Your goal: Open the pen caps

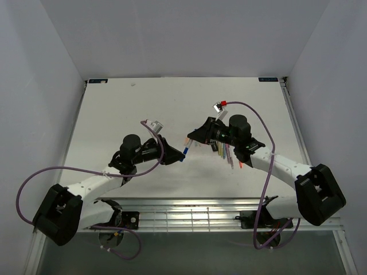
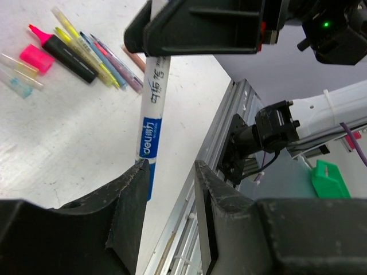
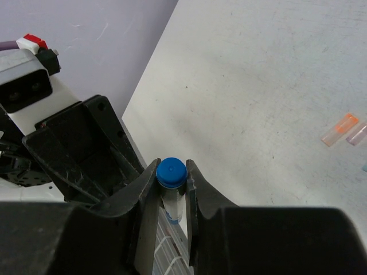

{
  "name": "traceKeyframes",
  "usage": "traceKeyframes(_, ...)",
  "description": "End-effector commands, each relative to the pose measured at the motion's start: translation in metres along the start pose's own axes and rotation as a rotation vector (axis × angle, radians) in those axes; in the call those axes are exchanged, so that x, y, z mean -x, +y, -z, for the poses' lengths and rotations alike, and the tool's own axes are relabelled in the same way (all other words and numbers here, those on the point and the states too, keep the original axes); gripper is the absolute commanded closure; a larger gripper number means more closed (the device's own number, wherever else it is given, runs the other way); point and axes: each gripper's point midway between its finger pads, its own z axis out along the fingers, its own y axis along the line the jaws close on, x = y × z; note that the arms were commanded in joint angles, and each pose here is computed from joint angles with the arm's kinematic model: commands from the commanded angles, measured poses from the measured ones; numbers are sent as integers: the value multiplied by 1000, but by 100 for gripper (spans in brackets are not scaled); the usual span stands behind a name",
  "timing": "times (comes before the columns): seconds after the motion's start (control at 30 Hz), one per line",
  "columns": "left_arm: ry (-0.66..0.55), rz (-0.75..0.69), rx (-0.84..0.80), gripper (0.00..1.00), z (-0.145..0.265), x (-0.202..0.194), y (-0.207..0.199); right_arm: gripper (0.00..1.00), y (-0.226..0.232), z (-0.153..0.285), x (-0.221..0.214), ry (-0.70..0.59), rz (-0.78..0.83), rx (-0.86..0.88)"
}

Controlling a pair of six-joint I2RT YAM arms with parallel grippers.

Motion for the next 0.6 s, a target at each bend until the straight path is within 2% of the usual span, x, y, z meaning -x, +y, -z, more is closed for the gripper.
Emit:
traceKeyframes(0.0,31,-24,-23,53,0,-11,-4,92,25,3,26,-58,61,59)
traceKeyframes(0.57,42,-18,43,53,-4,-19,15,92,32,8,30,-59,66,73)
